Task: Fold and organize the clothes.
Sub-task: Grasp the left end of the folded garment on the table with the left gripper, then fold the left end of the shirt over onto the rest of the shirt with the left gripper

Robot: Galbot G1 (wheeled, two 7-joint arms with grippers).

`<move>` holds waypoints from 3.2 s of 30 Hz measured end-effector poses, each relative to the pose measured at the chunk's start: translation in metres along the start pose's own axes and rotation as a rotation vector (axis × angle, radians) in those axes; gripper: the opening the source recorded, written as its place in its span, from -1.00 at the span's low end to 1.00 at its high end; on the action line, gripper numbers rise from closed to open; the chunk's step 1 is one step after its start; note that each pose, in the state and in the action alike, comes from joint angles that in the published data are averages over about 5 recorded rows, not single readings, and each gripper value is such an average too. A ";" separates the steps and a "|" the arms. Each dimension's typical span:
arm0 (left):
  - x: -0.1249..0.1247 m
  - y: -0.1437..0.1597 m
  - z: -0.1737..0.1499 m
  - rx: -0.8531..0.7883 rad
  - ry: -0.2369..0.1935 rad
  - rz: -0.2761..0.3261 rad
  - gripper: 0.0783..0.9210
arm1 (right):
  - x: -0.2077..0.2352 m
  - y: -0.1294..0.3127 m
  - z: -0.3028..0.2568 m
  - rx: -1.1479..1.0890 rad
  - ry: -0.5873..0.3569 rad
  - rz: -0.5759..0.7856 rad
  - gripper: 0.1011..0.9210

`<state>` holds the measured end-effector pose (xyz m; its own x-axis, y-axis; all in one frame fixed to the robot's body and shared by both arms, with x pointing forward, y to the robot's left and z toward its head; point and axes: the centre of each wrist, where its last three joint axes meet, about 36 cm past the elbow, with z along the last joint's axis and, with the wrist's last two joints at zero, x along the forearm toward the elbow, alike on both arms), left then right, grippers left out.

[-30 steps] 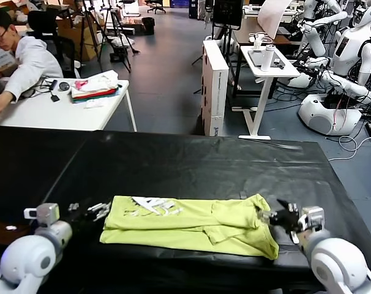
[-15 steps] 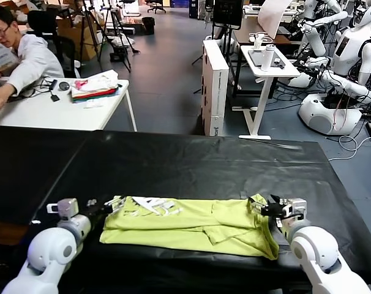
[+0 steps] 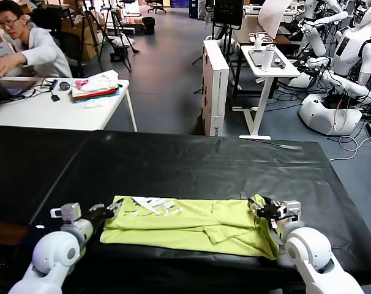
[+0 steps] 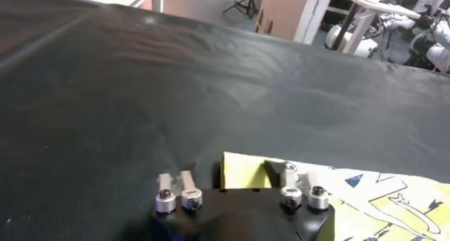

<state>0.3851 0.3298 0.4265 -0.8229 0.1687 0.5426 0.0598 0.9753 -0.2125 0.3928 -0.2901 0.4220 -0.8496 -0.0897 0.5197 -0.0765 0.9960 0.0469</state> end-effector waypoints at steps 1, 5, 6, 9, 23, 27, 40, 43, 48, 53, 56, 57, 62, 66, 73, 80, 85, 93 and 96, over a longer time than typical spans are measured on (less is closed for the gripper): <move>0.000 0.000 0.000 0.000 -0.004 -0.001 0.97 | 0.000 0.000 0.001 -0.002 -0.001 0.000 0.97; -0.002 0.003 -0.002 0.000 -0.019 -0.017 0.97 | 0.000 0.002 0.003 -0.011 -0.007 0.000 0.97; -0.002 0.005 -0.003 0.001 -0.022 -0.022 0.97 | 0.000 0.002 0.003 -0.015 -0.011 -0.002 0.97; -0.002 0.009 -0.003 0.001 -0.025 -0.033 0.97 | 0.001 0.002 0.002 -0.030 -0.041 -0.024 0.97; 0.012 0.009 -0.008 -0.009 -0.030 -0.017 0.97 | 0.035 -0.018 -0.003 0.112 -0.313 -0.123 0.97; 0.021 0.013 -0.011 -0.007 -0.020 -0.011 0.97 | 0.058 -0.027 0.005 0.177 -0.395 -0.140 0.97; 0.055 0.037 -0.015 0.057 0.087 0.090 0.97 | 0.127 -0.016 0.029 0.194 -0.458 -0.159 0.48; 0.057 0.041 -0.013 0.077 0.093 0.108 0.97 | 0.132 -0.013 0.032 0.191 -0.454 -0.160 0.38; 0.057 0.046 -0.005 0.091 0.111 0.120 0.97 | 0.138 -0.008 0.034 0.187 -0.451 -0.164 -0.19; 0.056 0.045 0.003 0.109 0.123 0.137 0.97 | 0.141 -0.006 0.034 0.185 -0.453 -0.168 -0.86; 0.056 0.044 0.005 0.118 0.125 0.144 0.97 | 0.142 -0.005 0.035 0.182 -0.451 -0.166 -0.91; 0.055 0.044 0.005 0.121 0.125 0.147 0.97 | 0.142 -0.005 0.035 0.180 -0.450 -0.165 -0.91; 0.054 0.041 0.007 0.140 0.123 0.164 0.87 | 0.143 -0.004 0.037 0.176 -0.448 -0.161 -0.91; 0.052 0.039 0.010 0.150 0.125 0.174 0.18 | 0.143 -0.002 0.037 0.174 -0.451 -0.160 -0.91; 0.049 0.040 0.011 0.193 0.125 0.192 -0.69 | 0.144 0.002 0.038 0.172 -0.457 -0.158 -0.77; 0.049 0.046 0.013 0.239 0.130 0.196 -0.76 | 0.145 0.003 0.038 0.174 -0.463 -0.151 0.44; 0.052 0.045 0.009 0.254 0.123 0.187 -0.76 | 0.145 0.004 0.038 0.168 -0.468 -0.144 0.95; 0.070 0.045 -0.004 0.121 0.094 0.089 -0.76 | 0.142 0.007 0.042 0.144 -0.471 -0.121 0.97; 0.081 0.046 -0.011 -0.004 0.082 0.004 -0.76 | 0.139 0.007 0.045 0.144 -0.468 -0.115 0.97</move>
<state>0.3277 0.3902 0.4698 -0.7737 0.1836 0.6064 0.0654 0.9751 -0.2118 0.2505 -0.2957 0.4568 -0.9718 -0.2222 0.0785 -0.2267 0.9725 -0.0539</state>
